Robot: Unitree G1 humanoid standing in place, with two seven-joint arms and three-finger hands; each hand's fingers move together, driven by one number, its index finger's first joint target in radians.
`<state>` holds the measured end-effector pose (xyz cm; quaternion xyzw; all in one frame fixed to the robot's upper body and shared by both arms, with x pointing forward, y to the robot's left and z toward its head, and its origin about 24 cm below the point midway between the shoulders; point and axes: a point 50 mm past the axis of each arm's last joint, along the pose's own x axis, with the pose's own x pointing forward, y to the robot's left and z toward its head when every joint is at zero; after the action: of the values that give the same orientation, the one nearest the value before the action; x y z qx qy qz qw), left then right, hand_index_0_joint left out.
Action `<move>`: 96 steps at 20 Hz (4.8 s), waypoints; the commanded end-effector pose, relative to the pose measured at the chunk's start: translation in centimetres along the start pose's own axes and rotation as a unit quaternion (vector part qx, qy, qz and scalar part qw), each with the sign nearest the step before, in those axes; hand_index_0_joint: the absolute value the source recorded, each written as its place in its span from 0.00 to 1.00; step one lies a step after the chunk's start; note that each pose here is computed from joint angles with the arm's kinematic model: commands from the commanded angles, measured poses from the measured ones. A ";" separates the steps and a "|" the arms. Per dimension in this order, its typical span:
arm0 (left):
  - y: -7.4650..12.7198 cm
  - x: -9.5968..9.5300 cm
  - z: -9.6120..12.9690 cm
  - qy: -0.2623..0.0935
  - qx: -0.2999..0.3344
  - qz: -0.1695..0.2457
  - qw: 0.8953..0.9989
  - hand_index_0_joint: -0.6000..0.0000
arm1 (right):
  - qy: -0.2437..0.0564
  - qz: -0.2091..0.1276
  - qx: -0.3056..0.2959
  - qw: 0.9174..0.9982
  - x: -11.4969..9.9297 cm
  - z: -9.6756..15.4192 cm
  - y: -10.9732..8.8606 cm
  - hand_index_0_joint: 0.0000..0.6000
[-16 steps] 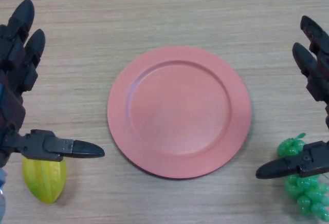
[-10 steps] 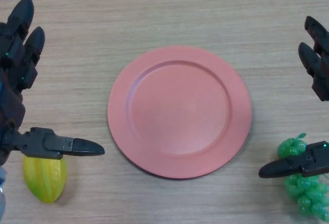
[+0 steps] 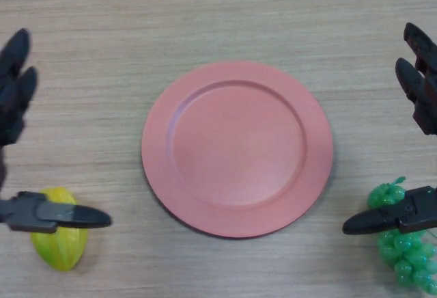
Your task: Pick up the yellow starfruit and place it on the plate
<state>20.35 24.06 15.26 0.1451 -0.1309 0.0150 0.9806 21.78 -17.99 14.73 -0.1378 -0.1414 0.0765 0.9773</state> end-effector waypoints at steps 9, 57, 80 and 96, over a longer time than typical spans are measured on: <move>3.3 -2.4 -1.0 0.004 0.250 0.014 0.968 1.00 | -0.096 0.003 -0.005 0.995 1.6 2.3 0.1 0.00; -1.4 0.7 2.2 -0.066 0.328 -0.128 0.934 0.00 | -0.089 -0.010 0.007 0.996 0.9 2.6 -0.6 0.00; -8.7 5.4 -2.2 -0.014 -0.029 -0.141 0.989 0.00 | -0.092 -0.018 0.017 0.995 0.6 2.9 -0.5 0.00; -7.6 4.5 -1.1 0.002 -0.042 -0.113 0.993 1.00 | -0.089 -0.017 0.011 0.996 0.6 2.4 -0.5 0.00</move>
<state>25.46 16.10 10.91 0.1071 -0.0391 -0.1272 0.9853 22.46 -17.32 14.57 -0.1109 -0.1343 0.0859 0.9809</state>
